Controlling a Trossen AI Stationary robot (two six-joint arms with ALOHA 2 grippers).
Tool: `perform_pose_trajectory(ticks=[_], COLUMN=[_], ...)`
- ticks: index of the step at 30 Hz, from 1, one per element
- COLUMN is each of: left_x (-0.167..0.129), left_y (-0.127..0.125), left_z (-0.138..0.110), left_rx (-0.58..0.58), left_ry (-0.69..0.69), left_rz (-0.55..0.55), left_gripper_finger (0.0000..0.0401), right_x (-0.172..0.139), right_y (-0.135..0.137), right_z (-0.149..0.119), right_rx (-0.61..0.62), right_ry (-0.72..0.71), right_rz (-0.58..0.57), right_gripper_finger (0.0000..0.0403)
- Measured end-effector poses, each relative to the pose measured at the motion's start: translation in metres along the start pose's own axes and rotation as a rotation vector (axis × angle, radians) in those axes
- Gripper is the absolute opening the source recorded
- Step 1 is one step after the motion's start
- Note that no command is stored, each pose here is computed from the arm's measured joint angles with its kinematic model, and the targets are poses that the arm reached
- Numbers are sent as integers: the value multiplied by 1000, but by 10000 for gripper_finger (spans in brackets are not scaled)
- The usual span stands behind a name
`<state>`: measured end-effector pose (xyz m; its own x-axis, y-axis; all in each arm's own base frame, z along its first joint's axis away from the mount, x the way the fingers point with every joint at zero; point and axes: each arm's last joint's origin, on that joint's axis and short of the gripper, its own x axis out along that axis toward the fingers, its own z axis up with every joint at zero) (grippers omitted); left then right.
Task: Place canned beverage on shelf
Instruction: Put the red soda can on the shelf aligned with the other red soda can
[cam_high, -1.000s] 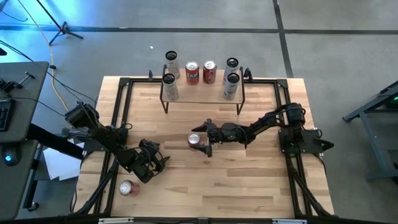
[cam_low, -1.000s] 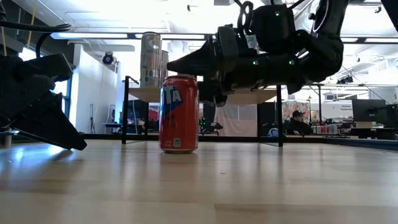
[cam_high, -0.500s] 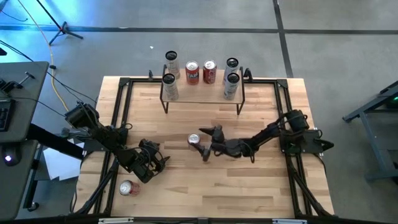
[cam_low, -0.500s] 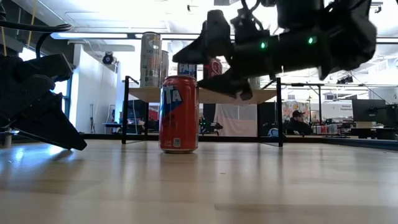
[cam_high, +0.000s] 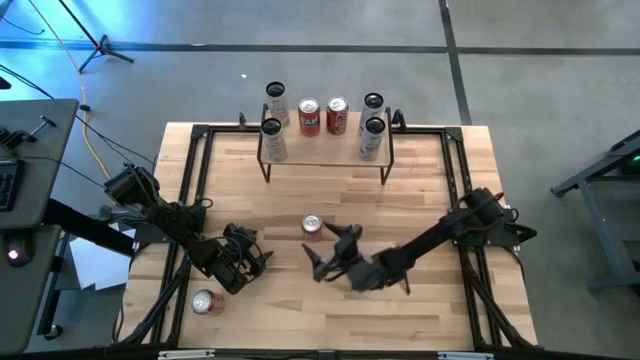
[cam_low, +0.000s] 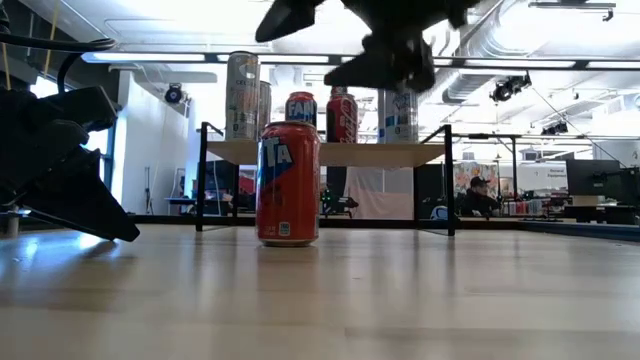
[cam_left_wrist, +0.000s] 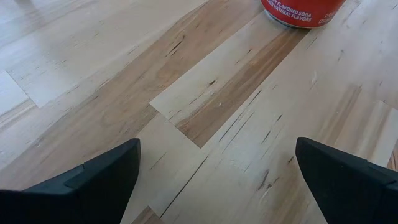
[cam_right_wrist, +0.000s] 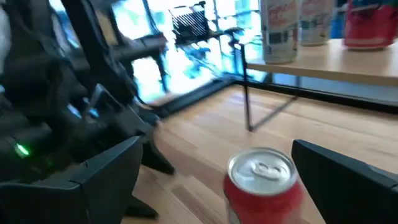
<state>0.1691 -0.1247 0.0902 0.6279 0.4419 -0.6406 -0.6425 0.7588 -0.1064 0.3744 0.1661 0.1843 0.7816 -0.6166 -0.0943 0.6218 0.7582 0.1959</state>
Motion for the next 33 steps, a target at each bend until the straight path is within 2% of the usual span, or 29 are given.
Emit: perform_pose_trajectory(ticks=[4,9,13,17,21,25,33], left_x=[0,0,0,0,0,0,0], left_y=[0,0,0,0,0,0,0], left_z=[0,0,0,0,0,0,0], left_rx=[0,0,0,0,-1,-1,-1], left_ry=[0,0,0,0,0,0,0], left_rz=[0,-1,-1,-1,-1,-1,-2], left_gripper_finger=[400,400,400,400,400,400,400], right_x=[-1,8,13,12,-10,-41,-90], right_y=[17,33,38,39,43,39,-3], right_z=[10,12,10,13,23,17,10], right_rx=[-93,23,57,-30,-40,-45,-112], right_ry=[94,161,217,263,217,135,58], right_rz=[-68,-101,-65,-17,-28,-119,-220], right_gripper_finger=[400,400,400,400,400,400,400])
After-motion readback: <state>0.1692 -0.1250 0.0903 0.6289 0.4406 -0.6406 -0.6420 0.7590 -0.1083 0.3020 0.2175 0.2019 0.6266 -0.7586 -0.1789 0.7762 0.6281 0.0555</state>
